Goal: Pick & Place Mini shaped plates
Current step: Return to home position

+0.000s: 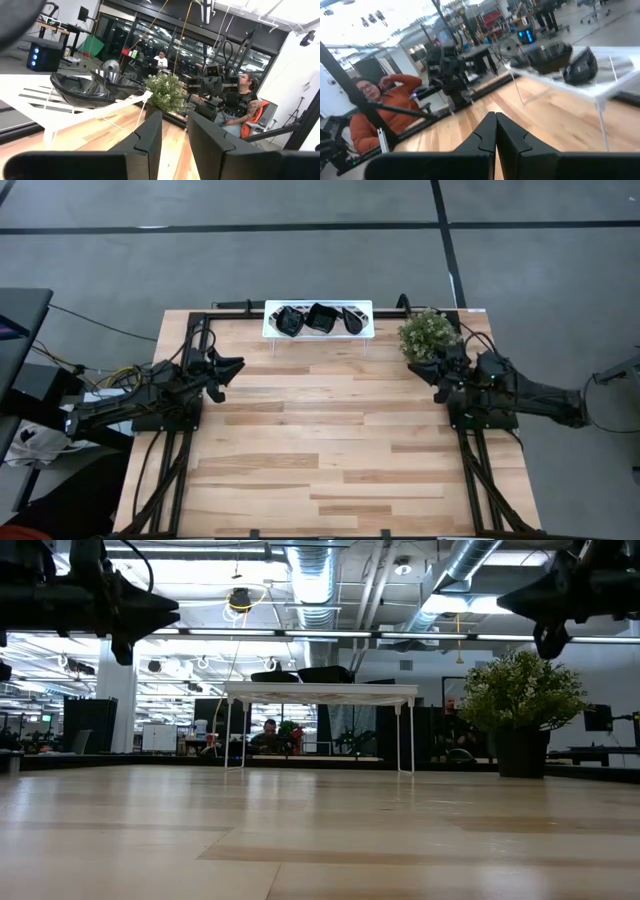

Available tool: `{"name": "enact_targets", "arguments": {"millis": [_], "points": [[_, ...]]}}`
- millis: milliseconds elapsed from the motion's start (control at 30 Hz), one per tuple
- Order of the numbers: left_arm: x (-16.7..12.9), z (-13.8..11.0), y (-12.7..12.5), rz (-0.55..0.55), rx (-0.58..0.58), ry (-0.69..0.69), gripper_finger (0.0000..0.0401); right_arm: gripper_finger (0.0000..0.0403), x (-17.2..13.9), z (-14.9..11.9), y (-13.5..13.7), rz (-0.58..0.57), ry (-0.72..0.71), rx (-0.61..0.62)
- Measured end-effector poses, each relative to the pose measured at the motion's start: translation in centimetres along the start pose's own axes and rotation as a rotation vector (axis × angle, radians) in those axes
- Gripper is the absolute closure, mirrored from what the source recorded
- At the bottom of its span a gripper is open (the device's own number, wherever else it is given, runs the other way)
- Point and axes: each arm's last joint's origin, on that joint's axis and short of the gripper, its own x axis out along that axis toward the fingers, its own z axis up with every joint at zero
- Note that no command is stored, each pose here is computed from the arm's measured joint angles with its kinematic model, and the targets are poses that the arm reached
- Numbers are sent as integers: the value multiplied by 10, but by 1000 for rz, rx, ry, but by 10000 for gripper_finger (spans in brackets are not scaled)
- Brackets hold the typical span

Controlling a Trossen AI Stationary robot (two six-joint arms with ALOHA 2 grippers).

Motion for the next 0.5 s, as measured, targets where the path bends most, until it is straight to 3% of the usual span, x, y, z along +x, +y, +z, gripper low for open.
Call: {"name": "enact_targets", "arguments": {"millis": [333, 500], "points": [[0, 0, 0, 1, 23, 4, 306, 403, 0, -25, -7, -4, 94, 23], [0, 0, 0, 1, 31, 4, 306, 403, 0, -22, -5, 14, 53, 16]]}}
